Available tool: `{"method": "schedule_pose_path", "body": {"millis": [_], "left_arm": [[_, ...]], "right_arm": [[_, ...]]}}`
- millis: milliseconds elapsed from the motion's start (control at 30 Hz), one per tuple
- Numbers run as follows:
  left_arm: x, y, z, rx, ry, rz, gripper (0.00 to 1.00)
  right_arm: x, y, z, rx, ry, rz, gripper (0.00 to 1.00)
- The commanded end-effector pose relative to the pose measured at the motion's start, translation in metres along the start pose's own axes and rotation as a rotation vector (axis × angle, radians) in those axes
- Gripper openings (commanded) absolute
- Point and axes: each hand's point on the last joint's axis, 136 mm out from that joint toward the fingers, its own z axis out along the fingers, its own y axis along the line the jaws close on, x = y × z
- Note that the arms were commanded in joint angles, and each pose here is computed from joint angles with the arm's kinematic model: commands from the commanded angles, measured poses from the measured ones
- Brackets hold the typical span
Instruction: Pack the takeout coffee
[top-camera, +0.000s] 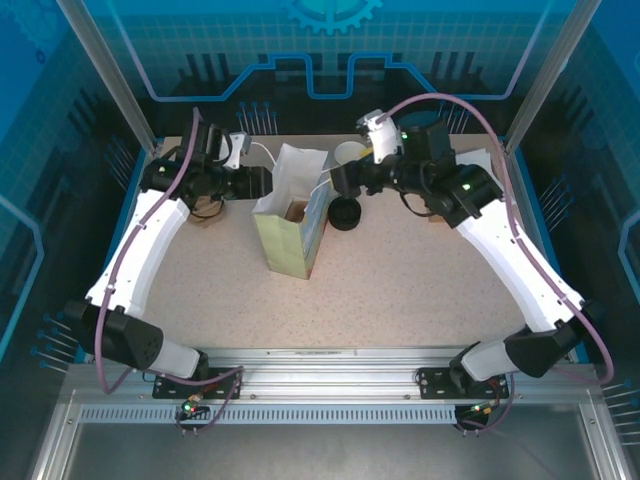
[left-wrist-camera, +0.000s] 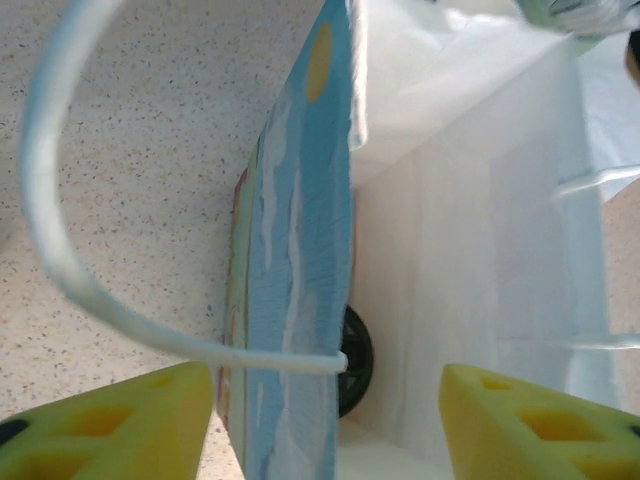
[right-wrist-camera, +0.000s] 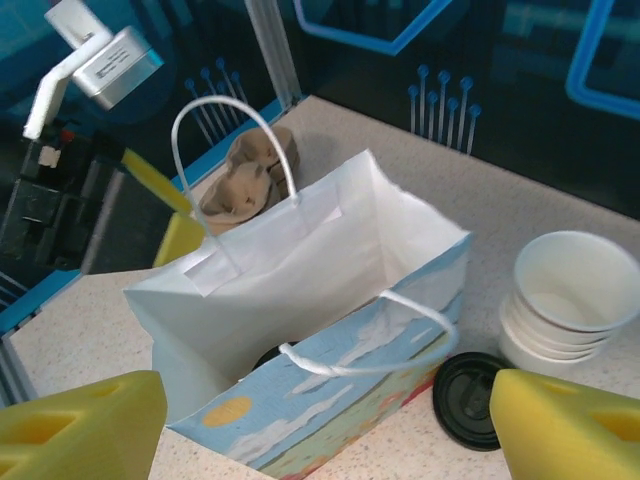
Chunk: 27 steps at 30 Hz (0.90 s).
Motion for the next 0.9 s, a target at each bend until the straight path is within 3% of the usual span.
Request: {"method": "schedule_pose_path", "body": {"millis": [0, 233, 400, 567, 867], "left_arm": [[-0.019, -0.019, -0.042, 0.056, -0.121, 0.050, 0.68], [-0.035, -0.069, -0.083, 0.298, -0.297, 0.056, 0.69], [-0.038, -0.119, -0.072, 0.381, -0.279, 0.154, 0.69], [-0.043, -0.134, -0.059, 0.405, -0.266, 0.175, 0.69], [-0.043, -0.132, -0.047, 0.391, -0.254, 0.185, 0.69]], "right_arm": [[-0.010, -0.031, -0.024, 0.095, -0.051, 0.001, 0.86], [-0.001, -0.150, -0.029, 0.376, -0.073, 0.197, 0.86], [-0.005, -0.210, -0.002, 0.508, -0.062, 0.214, 0.81], [0.003, -0.250, 0.042, 0.560, 0.026, 0.168, 0.70], [0.023, -0.291, 0.098, 0.569, 0.135, 0.156, 0.56]]}}
